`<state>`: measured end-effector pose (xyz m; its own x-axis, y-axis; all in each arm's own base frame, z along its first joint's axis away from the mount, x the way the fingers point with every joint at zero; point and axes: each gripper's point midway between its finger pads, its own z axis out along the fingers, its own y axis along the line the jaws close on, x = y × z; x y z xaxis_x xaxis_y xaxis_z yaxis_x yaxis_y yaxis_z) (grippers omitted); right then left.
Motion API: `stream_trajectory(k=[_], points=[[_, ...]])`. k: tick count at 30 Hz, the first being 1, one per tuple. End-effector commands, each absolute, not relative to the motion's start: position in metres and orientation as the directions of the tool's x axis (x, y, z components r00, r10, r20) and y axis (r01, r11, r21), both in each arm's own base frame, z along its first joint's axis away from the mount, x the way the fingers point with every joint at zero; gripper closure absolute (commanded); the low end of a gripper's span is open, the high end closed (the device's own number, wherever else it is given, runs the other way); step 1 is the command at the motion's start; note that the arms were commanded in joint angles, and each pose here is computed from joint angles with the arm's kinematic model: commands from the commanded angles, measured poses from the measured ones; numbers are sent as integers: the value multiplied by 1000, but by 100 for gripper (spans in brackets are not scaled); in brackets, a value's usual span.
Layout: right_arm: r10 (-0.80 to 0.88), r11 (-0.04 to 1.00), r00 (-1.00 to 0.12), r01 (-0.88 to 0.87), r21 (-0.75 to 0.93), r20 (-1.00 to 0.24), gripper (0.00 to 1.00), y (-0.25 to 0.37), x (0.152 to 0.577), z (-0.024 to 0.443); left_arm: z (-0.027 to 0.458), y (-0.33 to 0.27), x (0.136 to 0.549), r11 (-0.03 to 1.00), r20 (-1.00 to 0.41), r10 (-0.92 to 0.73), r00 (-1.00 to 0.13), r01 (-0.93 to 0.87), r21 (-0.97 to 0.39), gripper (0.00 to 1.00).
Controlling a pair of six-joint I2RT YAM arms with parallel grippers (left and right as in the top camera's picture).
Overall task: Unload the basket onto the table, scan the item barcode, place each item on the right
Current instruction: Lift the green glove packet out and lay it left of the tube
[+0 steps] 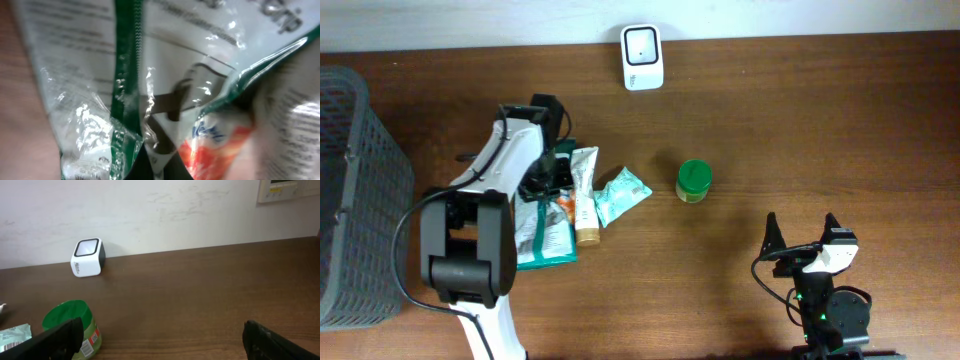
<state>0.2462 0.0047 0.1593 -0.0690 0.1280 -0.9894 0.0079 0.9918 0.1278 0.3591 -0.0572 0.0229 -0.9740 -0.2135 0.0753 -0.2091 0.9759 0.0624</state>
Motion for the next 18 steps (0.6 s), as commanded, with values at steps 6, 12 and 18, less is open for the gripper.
stream_trajectory(k=[6, 12, 18], points=[[133, 991, -76, 5, 133, -988, 2, 6, 246, 156, 10, -134, 352, 984, 93, -131, -987, -141, -105, 100], [133, 991, -76, 5, 133, -988, 2, 6, 246, 156, 11, -120, 360, 985, 64, -155, -986, -159, -70, 100], [133, 991, -76, 5, 133, -988, 1, 6, 246, 156, 24, -90, 373, 981, 49, -185, -981, -188, -45, 55]])
